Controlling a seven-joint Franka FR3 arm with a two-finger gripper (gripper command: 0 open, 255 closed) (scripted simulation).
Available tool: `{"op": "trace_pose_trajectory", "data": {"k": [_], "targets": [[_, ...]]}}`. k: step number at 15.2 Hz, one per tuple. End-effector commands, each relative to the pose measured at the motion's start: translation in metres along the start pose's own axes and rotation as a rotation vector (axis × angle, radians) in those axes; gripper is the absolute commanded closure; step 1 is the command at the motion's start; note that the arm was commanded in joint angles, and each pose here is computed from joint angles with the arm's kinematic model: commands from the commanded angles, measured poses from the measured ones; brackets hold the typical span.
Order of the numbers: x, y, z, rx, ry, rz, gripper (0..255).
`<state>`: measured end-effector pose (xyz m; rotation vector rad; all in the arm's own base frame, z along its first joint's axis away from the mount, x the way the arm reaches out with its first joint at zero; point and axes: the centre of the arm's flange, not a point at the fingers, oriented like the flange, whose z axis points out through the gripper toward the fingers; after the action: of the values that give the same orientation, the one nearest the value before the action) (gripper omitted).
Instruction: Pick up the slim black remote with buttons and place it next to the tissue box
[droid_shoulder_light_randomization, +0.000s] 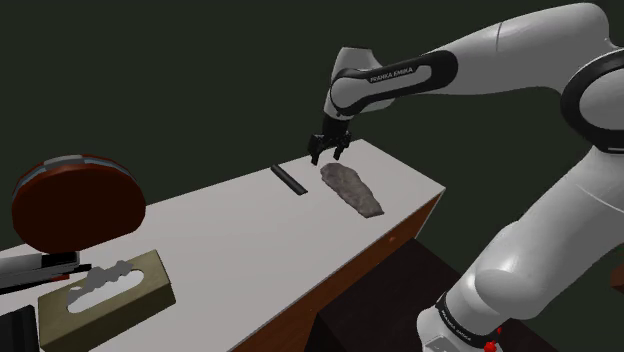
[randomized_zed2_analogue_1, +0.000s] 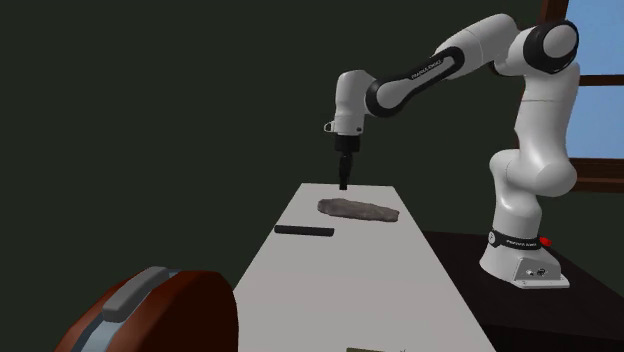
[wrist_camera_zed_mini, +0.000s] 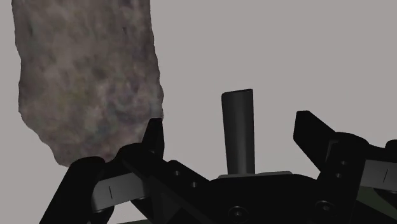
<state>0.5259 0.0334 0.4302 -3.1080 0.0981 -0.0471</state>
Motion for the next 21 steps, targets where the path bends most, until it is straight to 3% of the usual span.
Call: {"op": "trace_pose_trajectory", "data": {"k": [1,10,18,21], "targets": [[0.019,-0.007,0.02,0.009,-0.007,-0.002,0],[0.104,-0.032,0.102,0.048,-0.039,-0.013,0],[0.104,-0.034,0.143,0.049,-0.039,-0.014,0],[0.104,-0.034,0.143,0.049,-0.039,-0.014,0]]}}
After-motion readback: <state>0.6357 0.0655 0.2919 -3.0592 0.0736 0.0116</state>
